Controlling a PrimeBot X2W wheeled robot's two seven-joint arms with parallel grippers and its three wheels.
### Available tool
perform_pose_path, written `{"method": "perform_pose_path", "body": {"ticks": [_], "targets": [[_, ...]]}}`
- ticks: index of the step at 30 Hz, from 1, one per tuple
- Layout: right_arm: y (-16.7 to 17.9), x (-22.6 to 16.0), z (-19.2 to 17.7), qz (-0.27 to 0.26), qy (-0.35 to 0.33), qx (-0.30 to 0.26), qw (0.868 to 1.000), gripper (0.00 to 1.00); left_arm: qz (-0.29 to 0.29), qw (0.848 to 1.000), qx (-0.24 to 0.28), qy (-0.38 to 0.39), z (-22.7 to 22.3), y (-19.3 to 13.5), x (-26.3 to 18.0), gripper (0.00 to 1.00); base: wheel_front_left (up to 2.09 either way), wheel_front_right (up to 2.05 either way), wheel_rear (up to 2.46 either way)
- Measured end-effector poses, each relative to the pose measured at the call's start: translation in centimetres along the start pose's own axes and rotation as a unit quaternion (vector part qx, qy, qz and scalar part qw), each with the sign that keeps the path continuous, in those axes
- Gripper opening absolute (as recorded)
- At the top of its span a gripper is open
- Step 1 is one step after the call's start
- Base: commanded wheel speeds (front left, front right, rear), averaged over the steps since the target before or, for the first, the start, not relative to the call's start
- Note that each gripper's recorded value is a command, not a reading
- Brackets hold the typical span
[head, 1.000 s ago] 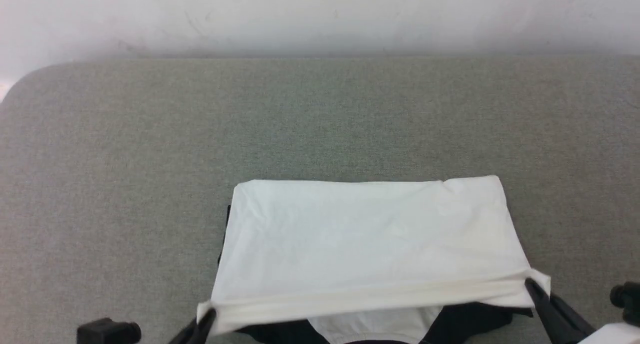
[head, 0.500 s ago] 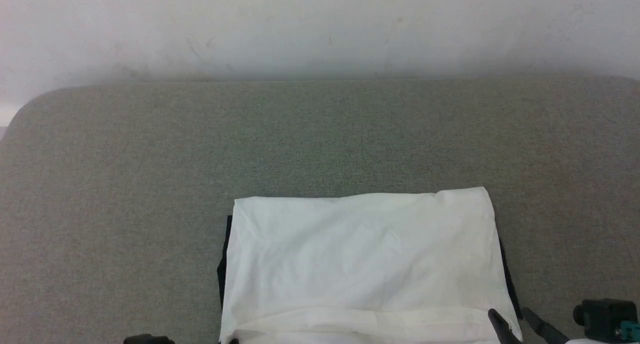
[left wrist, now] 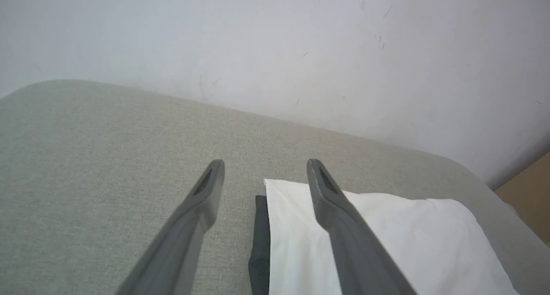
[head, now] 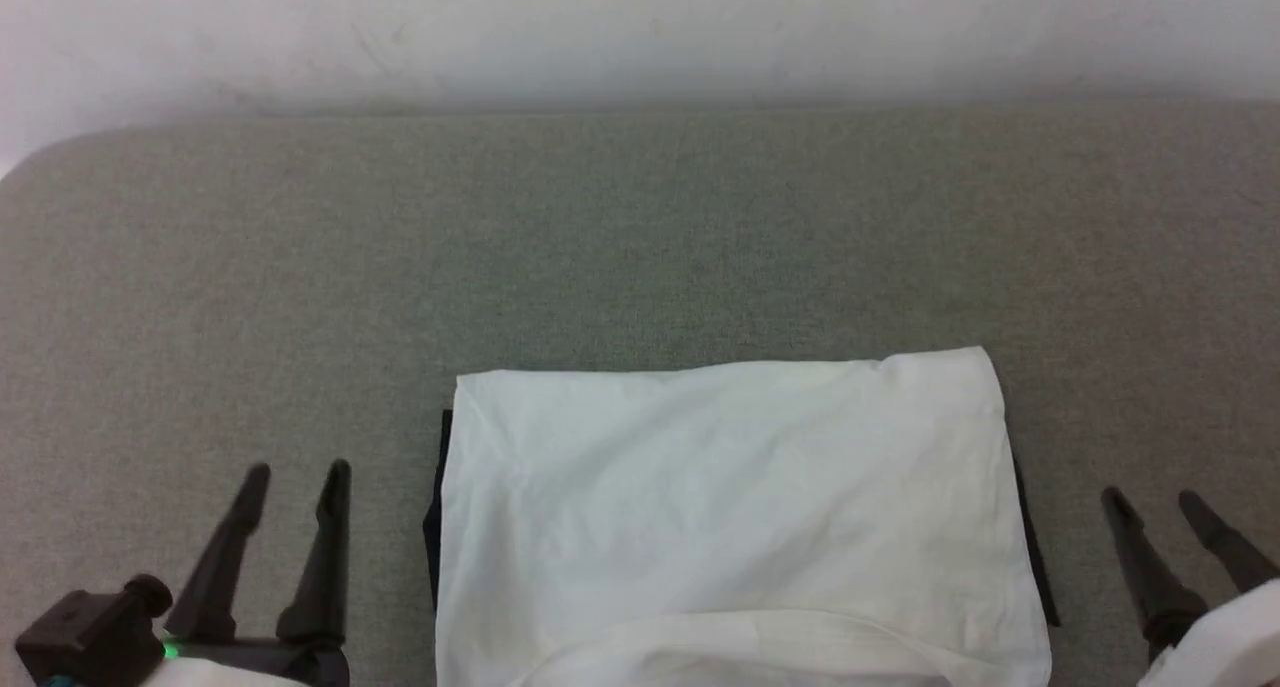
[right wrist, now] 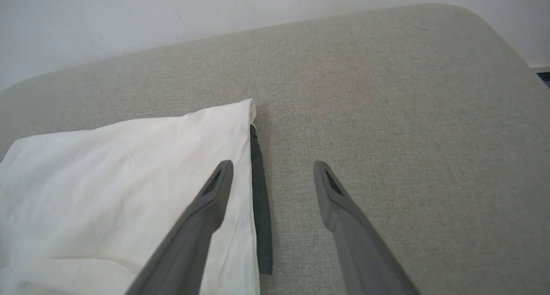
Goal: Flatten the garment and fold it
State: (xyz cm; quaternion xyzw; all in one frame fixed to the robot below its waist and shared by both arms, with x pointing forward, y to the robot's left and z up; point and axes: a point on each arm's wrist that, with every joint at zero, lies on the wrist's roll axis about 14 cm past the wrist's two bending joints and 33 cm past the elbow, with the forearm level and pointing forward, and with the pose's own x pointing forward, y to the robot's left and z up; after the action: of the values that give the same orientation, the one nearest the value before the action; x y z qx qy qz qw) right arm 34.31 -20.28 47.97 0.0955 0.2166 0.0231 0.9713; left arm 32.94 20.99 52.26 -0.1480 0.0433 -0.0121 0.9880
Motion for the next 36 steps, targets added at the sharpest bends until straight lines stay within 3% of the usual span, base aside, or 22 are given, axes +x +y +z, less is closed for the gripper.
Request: {"method": "perform_pose_path", "body": {"ticks": [5,19,20,21,24,30,36], "targets": [[0.2,2.7,-1.6,0.001,0.044,-0.001,0.999,1.00,0.010,0.998,0.040,-0.039,0.8,-0.1,1.3,1.00,0.00,0.00,0.00],[2.7,7.5,-8.9,0.047,0.192,-0.015,0.980,1.00,0.035,0.995,0.098,-0.009,-1.2,1.6,2.0,1.00,0.00,0.00,0.00],[2.9,7.6,-9.1,0.052,0.198,-0.012,0.979,0.78,0.036,0.994,0.099,-0.010,-1.2,1.7,2.0,1.00,0.00,0.00,0.00],[3.1,7.8,-9.2,0.054,0.200,-0.005,0.978,0.44,0.036,0.994,0.101,-0.010,-1.2,1.7,2.1,1.00,0.00,0.00,0.00],[3.3,8.0,-9.0,0.056,0.198,0.002,0.979,0.00,0.035,0.994,0.107,-0.011,-1.2,1.8,2.1,1.00,0.00,0.00,0.00],[1.7,8.1,-7.3,0.026,0.159,0.022,0.987,0.00,0.030,0.994,0.106,-0.020,-0.7,1.5,1.9,1.00,0.00,0.00,0.00],[-5.2,6.8,-2.9,-0.072,0.088,0.009,0.993,0.00,0.019,0.994,0.102,-0.024,-0.6,0.8,1.5,1.00,0.00,0.00,0.00]]}}
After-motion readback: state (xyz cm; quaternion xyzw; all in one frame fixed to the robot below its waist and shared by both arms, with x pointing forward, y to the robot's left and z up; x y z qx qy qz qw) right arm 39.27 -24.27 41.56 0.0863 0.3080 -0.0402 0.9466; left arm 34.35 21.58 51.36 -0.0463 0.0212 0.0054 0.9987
